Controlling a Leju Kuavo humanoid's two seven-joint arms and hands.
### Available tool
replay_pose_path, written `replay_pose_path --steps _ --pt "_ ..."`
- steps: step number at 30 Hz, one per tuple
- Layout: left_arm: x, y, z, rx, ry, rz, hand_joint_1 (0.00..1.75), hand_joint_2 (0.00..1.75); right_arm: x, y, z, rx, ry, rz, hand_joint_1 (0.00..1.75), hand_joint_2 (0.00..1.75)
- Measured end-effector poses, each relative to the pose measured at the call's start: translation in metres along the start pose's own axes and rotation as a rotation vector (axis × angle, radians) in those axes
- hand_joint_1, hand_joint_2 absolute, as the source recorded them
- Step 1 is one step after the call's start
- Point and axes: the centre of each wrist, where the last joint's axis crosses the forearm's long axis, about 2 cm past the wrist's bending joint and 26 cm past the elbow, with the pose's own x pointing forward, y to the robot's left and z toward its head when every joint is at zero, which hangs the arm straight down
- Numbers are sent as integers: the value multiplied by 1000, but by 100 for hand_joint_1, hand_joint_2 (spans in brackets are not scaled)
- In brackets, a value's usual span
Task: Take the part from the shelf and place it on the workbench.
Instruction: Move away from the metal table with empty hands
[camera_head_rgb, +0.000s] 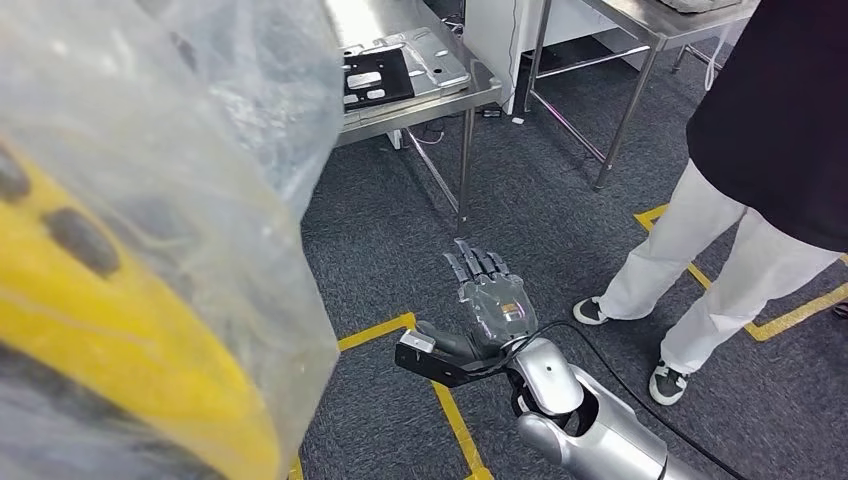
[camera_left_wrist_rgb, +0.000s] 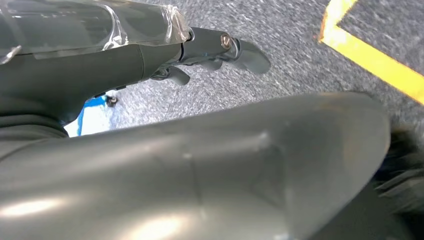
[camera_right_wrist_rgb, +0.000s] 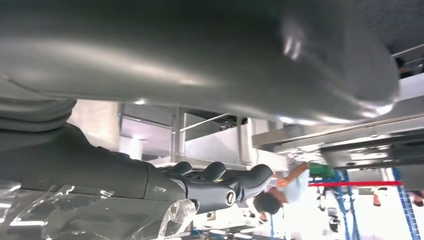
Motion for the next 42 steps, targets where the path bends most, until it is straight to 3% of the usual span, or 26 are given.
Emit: replay_pose_path --steps 8,13,16,22,31,37,42 --pt "-1 1 0 2 -5 4 0 0 -4 0 2 -15 31 -31 0 0" --pt "1 0 0 3 -17 13 0 0 -10 8 11 -45 82 -131 0 0" --pt "-2 -2 0 3 -13 28 0 0 -17 22 20 -79 135 -237 0 0" --pt "-7 -5 0 11 -15 56 0 0 -43 76 51 -90 316 -467 0 0" --pt "-11 -7 1 23 -9 83 0 0 -82 176 114 87 723 -785 0 0" --pt "-19 -10 1 29 -5 127 0 0 -64 232 174 277 1083 -1036 0 0" --pt "-21 -10 2 42 -8 150 0 0 -45 255 209 397 1357 -1201 0 0"
